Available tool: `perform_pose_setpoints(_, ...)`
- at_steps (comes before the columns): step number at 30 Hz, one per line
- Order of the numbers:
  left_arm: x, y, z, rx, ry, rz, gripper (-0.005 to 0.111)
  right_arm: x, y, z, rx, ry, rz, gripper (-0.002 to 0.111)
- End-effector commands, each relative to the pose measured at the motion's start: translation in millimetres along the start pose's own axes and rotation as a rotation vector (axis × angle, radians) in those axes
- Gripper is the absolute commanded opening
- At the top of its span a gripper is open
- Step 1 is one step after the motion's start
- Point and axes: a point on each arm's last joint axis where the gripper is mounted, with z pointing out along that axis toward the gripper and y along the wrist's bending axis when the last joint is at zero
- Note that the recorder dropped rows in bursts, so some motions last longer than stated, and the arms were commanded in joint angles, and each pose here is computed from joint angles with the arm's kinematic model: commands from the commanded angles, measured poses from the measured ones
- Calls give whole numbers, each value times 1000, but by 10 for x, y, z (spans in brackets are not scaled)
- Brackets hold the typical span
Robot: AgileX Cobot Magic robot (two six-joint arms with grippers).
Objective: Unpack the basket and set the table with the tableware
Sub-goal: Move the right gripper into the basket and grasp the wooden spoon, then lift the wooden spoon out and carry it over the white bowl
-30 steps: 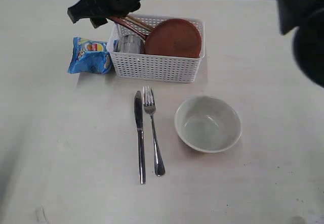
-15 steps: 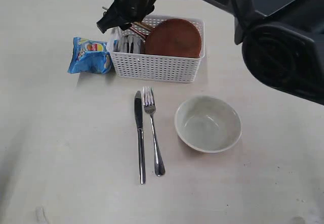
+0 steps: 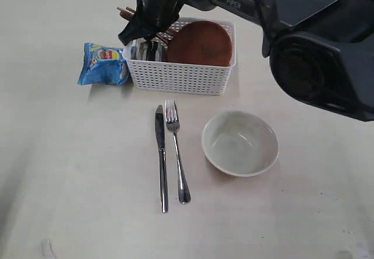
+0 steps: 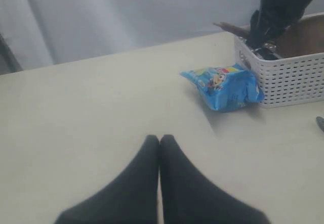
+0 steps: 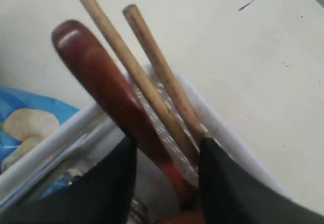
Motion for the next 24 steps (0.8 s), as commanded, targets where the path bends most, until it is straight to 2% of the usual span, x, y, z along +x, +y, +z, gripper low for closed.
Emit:
perform_pose_setpoints(1,-4,-2,-1,4,-9,1,0,-15,-24,14,11,-17,-11,16)
perform_pose_setpoints(3,-4,-2,-1,4,-9,1,0,-12,-26,14,12,-13,-20,2)
perform_pose_setpoints(4,-4,-2,-1,4,-9,1,0,-9,-26,14,12,-11,-21,0)
perform_pose_setpoints(16,-5,-5,-1,7,-10,-6,0,-45,-68,-160,21,17,-21,0)
perform_pose_setpoints(24,-5,-5,-1,7,-10,-6,0,-219,-185,-584,35,-53,-2,0)
